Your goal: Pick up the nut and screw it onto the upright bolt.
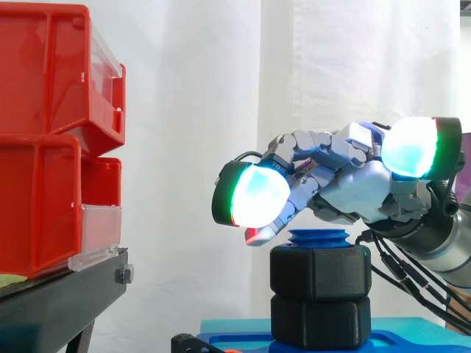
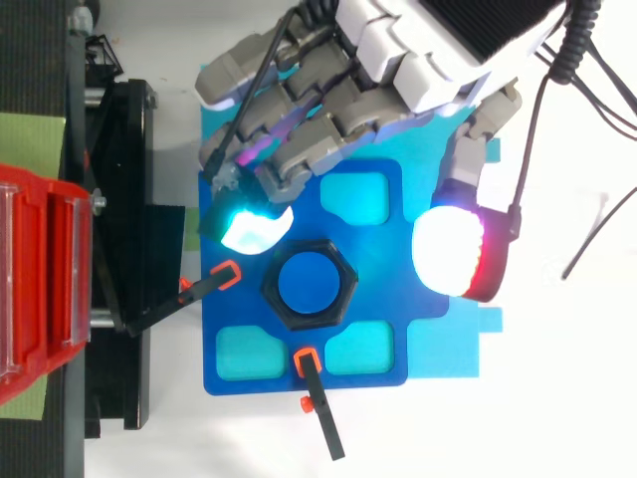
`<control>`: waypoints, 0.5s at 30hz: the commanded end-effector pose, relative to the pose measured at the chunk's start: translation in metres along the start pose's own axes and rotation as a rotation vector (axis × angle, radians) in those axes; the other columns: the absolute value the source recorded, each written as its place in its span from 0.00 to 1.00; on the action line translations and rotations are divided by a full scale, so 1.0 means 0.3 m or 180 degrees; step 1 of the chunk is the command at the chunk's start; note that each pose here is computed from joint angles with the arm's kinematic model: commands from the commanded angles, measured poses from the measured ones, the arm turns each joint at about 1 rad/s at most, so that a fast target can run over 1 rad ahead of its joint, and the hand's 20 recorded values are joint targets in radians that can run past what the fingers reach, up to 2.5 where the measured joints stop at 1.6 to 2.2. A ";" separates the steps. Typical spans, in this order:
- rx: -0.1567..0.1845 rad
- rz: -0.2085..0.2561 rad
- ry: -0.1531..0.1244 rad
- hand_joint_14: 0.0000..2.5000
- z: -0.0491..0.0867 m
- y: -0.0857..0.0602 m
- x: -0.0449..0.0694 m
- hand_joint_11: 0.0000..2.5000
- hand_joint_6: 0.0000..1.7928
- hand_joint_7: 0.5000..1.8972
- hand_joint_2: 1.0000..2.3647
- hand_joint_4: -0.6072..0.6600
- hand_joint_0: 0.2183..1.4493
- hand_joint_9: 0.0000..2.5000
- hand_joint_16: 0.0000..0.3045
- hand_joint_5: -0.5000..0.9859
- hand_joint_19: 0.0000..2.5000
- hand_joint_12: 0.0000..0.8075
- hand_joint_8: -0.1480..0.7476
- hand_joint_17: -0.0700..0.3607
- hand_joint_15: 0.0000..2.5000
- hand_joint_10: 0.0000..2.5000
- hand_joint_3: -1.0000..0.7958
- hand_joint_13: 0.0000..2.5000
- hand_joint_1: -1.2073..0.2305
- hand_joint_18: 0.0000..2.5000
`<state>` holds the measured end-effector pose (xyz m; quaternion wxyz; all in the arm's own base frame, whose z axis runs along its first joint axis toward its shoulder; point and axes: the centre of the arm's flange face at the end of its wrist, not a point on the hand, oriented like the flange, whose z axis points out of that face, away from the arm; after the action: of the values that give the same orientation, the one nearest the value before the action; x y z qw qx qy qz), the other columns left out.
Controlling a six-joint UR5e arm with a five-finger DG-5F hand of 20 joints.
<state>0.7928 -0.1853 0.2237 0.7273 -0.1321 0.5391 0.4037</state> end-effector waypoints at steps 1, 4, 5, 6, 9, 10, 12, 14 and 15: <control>0.0049 0.0025 -0.0012 0.00 0.002 0.008 0.028 0.00 0.28 0.15 0.00 0.64 0.21 0.30 0.10 0.26 0.00 0.34 0.40 0.33 0.00 0.00 0.28 0.20 0.79 0.10; 0.0131 0.0045 -0.0044 0.00 0.003 0.016 0.062 0.00 0.28 0.15 0.00 0.64 0.20 0.28 0.11 0.26 0.00 0.35 0.40 0.34 0.00 0.00 0.28 0.19 0.80 0.09; 0.0176 0.0045 -0.0064 0.00 0.007 0.023 0.083 0.00 0.28 0.15 0.00 0.64 0.19 0.28 0.12 0.26 0.00 0.36 0.40 0.35 0.00 0.00 0.28 0.18 0.81 0.08; 0.0202 0.0041 -0.0075 0.00 0.010 0.029 0.099 0.00 0.28 0.15 0.00 0.64 0.19 0.28 0.12 0.26 0.00 0.36 0.40 0.35 0.00 0.00 0.28 0.18 0.81 0.08; 0.0213 0.0043 -0.0076 0.00 0.018 0.038 0.116 0.00 0.28 0.14 0.00 0.64 0.18 0.27 0.12 0.26 0.00 0.37 0.41 0.36 0.00 0.00 0.28 0.18 0.82 0.07; 0.0214 0.0050 -0.0076 0.00 0.022 0.042 0.122 0.00 0.28 0.14 0.00 0.64 0.18 0.27 0.12 0.25 0.00 0.37 0.41 0.36 0.00 0.00 0.28 0.18 0.82 0.07; 0.0210 0.0052 -0.0075 0.00 0.024 0.044 0.125 0.00 0.28 0.14 0.00 0.64 0.17 0.27 0.13 0.25 0.00 0.38 0.40 0.36 0.00 0.00 0.28 0.17 0.82 0.07; 0.0212 0.0047 -0.0079 0.00 0.023 0.041 0.121 0.00 0.28 0.14 0.00 0.64 0.17 0.26 0.13 0.25 0.00 0.38 0.40 0.37 0.00 0.00 0.28 0.17 0.82 0.06; 0.0208 0.0049 -0.0078 0.00 0.026 0.043 0.123 0.00 0.28 0.14 0.00 0.64 0.17 0.26 0.13 0.25 0.00 0.38 0.40 0.37 0.00 0.00 0.28 0.17 0.82 0.06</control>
<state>0.7918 -0.1570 0.1971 0.7345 -0.0993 0.5443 0.3930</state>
